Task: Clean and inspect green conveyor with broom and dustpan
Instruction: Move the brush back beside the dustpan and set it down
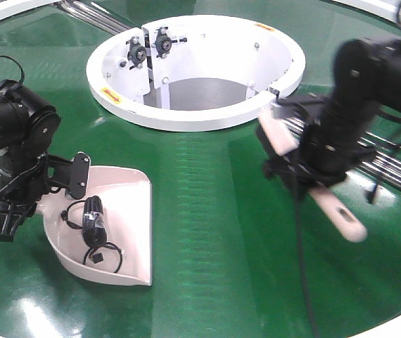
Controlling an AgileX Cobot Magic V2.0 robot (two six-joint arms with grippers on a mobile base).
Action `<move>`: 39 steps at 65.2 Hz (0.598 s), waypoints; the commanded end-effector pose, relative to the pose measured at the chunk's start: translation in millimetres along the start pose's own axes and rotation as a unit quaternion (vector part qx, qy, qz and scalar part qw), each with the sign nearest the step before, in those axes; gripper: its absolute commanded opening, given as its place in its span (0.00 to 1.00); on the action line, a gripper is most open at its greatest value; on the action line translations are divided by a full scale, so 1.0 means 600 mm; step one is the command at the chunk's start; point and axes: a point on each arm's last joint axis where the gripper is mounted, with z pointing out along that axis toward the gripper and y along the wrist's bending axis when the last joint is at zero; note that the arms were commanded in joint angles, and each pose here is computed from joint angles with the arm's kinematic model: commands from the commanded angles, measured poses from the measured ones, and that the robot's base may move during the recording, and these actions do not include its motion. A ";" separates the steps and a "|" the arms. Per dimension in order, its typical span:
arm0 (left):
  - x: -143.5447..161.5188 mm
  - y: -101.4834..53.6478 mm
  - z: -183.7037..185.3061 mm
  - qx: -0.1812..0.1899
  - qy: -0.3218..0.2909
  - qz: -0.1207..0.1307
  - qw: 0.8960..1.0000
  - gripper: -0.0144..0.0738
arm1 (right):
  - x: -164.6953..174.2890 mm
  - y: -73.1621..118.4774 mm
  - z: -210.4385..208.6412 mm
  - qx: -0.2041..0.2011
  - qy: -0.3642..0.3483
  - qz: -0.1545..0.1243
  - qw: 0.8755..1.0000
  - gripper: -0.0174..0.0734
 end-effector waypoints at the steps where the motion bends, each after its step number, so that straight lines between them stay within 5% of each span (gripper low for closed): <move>1: 0.013 0.004 -0.034 -0.033 -0.005 -0.016 0.999 0.16 | 0.018 -0.019 -0.021 0.002 -0.026 -0.012 1.000 0.19; 18: 0.013 0.004 -0.034 -0.033 -0.005 -0.016 0.999 0.16 | 0.027 -0.029 0.057 0.012 -0.024 0.003 1.000 0.19; 39: 0.013 0.004 -0.034 -0.033 -0.005 -0.016 0.999 0.16 | 0.032 -0.030 0.112 0.012 0.069 0.004 0.998 0.21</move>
